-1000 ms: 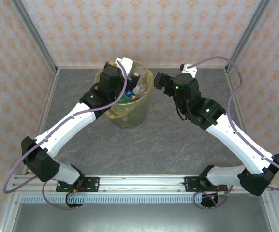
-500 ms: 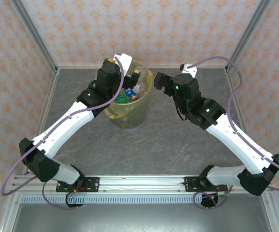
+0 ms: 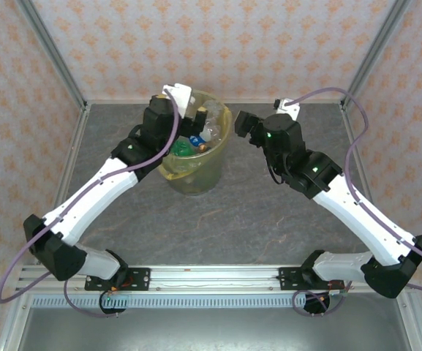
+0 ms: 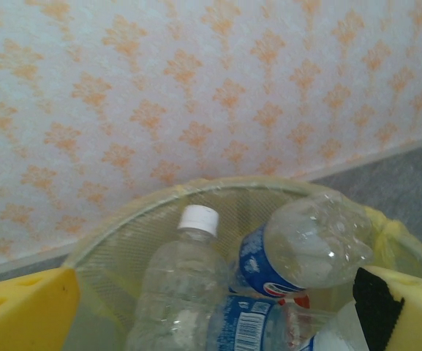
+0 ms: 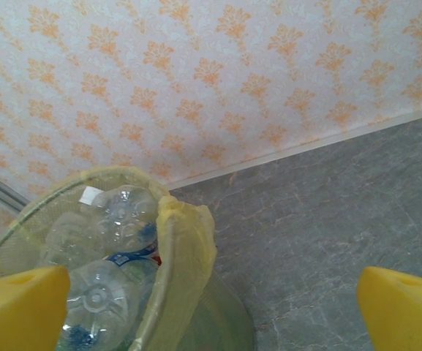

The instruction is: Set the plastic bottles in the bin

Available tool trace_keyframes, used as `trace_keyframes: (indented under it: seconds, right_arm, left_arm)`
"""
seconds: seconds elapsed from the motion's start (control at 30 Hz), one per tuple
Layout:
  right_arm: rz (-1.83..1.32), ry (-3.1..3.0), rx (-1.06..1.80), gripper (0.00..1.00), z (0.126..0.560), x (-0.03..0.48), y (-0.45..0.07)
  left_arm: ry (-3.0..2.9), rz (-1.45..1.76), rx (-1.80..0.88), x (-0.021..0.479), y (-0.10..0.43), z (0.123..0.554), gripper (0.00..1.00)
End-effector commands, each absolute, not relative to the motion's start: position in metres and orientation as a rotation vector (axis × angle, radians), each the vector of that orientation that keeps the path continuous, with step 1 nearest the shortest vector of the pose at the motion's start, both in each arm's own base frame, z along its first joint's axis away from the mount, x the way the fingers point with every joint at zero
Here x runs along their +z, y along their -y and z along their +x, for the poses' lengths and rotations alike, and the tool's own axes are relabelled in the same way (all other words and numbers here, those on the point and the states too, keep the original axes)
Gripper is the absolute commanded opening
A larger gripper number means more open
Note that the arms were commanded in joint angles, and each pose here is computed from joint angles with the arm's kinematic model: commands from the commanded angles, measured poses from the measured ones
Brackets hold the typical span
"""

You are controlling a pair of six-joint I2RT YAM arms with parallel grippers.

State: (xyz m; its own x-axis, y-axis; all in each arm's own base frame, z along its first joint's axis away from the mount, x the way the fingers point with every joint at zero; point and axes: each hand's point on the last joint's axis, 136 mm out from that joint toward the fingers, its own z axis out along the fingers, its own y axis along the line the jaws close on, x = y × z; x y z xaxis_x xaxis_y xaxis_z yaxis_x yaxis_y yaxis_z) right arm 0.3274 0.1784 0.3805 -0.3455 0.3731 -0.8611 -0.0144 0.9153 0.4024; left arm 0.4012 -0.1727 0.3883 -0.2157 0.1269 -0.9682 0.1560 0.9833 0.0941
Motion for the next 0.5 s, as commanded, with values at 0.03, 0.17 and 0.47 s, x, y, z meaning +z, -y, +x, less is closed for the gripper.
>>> trace_keyframes:
  seconds: [0.03,0.17,0.47]
  right_arm:
    - [0.335,-1.820,0.353,1.00,0.323,0.385,-0.154]
    - [0.378,-1.794,0.274,1.00,0.322,0.371,-0.135]
    - [0.458,-1.721,0.032,1.00,0.317,0.313,-0.075]
  left_arm:
    - [-1.676,-0.094,-0.028,0.437,0.108,0.372,0.99]
    - [-1.631,-0.299,0.063,0.437,0.051,0.347,0.99]
    - [-1.617,-0.672,0.385,0.340,-0.062,0.278,0.99]
